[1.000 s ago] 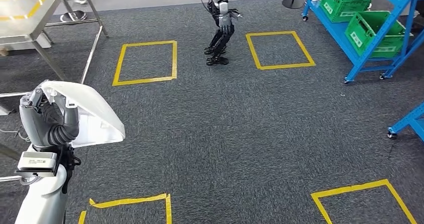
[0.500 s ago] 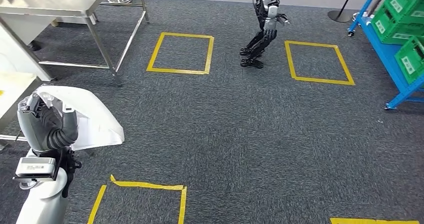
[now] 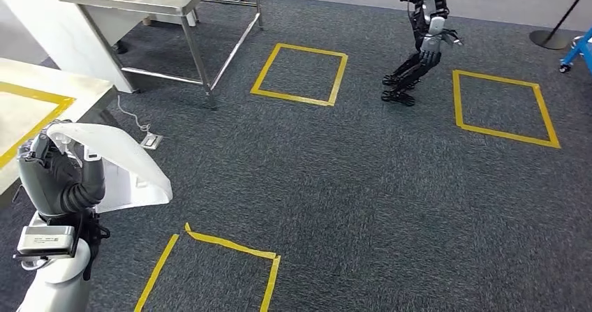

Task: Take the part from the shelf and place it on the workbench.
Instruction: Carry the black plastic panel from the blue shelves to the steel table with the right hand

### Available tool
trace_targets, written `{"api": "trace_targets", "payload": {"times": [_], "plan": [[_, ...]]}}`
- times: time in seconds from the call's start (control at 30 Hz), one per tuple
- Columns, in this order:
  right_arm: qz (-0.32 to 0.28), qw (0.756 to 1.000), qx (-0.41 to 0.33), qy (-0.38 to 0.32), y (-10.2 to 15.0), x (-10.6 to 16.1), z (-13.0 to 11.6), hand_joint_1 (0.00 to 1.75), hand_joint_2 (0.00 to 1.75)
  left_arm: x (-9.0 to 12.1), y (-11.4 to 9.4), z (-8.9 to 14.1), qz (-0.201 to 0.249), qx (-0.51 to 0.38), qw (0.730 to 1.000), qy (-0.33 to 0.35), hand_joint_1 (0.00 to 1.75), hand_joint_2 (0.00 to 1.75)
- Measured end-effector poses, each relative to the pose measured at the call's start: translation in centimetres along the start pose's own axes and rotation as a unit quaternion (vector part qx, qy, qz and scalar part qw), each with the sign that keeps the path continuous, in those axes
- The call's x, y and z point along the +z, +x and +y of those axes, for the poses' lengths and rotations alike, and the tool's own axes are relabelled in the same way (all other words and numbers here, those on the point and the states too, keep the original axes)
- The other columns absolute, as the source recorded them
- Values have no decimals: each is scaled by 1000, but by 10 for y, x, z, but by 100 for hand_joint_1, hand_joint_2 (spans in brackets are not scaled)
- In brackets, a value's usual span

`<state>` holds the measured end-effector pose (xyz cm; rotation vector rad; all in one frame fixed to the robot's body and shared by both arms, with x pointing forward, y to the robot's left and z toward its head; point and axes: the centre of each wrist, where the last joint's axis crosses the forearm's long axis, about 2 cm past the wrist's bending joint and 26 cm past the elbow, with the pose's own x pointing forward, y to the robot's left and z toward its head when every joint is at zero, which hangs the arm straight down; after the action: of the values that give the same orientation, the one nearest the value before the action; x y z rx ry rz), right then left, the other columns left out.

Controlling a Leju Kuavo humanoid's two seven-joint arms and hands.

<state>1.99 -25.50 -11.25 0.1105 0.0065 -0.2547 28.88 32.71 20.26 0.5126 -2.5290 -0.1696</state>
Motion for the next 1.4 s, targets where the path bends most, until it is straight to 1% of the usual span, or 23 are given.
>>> {"api": "trace_targets", "payload": {"times": [0.2, 0.53, 1.03, 1.1, 1.27, 1.4], "plan": [[-1, 1000, -2, 6, 0, 0, 6, 0, 0, -4, 2, 0, -4, -3, 1000, -2, 175, 175], [0, 1000, 1, 7, 0, 0, 7, 0, 0, -9, 9, 1, -16, -6, 1000, 1, 175, 175], [0, 1000, 9, 8, 0, 0, 7, 0, 0, -10, 10, 14, -24, -11, 999, 22, 175, 175], [-1, 1000, 9, 8, 1, 0, 7, 0, 0, -13, 10, 14, -27, -10, 999, 24, 175, 175], [-5, 1000, 3, 4, 6, 0, 8, 0, 0, -34, 9, 11, -45, -2, 998, 36, 175, 175], [-8, 1000, 2, 5, 9, 1, 9, 0, 0, -45, 8, 9, -53, 1, 998, 42, 175, 175]]}}
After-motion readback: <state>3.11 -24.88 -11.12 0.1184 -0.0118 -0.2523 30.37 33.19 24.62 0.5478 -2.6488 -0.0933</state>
